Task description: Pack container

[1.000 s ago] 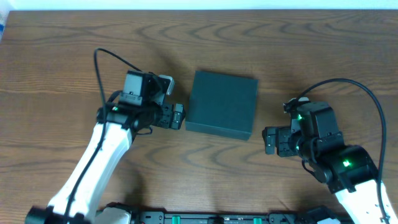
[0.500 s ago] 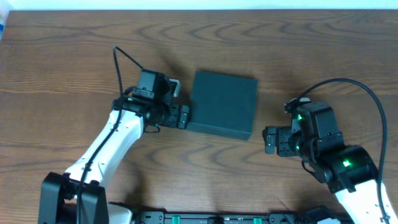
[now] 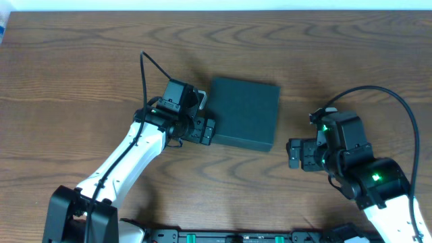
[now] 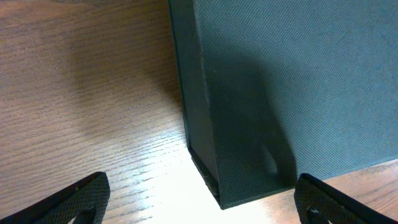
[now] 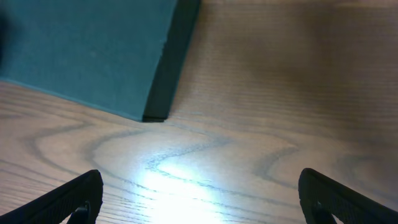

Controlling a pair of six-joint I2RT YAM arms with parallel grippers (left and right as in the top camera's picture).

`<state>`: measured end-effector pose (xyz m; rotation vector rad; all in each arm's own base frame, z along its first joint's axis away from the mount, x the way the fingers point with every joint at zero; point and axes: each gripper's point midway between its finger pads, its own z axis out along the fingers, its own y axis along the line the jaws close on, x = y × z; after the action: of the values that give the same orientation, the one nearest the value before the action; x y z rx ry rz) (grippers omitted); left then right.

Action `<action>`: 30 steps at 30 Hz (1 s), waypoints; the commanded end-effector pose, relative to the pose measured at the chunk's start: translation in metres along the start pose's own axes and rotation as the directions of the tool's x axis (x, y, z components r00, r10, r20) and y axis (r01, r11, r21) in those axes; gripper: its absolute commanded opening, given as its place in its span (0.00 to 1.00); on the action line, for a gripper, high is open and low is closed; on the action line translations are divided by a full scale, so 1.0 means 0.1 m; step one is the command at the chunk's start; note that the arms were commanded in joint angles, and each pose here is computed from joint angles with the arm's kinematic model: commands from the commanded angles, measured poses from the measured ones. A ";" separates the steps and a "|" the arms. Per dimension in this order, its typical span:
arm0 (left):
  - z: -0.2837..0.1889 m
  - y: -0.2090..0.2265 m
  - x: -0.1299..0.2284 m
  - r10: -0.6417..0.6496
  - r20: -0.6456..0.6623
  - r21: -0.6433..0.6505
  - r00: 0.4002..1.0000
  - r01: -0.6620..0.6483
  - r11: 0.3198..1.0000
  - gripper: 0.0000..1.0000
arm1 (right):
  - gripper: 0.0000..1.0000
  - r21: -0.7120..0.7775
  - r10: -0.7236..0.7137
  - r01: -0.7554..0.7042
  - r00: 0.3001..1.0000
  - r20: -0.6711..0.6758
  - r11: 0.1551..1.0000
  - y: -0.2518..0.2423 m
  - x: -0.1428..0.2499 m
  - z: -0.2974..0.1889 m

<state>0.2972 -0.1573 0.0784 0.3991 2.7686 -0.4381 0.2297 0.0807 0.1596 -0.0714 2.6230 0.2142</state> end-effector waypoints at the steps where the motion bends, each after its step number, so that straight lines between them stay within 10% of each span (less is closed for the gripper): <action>1: 0.03 0.05 0.00 -0.013 -0.002 -0.027 1.000 0.013 1.000 0.96 | 0.99 0.025 0.006 -0.006 1.000 0.006 1.000 -0.03 0.00 -0.01; 30: 0.02 -0.06 -0.12 -0.057 0.042 0.038 0.998 0.055 0.998 0.96 | 0.99 0.174 0.089 -0.093 0.996 0.029 0.980 -0.29 -0.06 0.05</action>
<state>0.3084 -0.1624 0.0697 0.3352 2.7660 -0.4664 0.2341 0.0663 0.1576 0.0172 2.6181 0.1140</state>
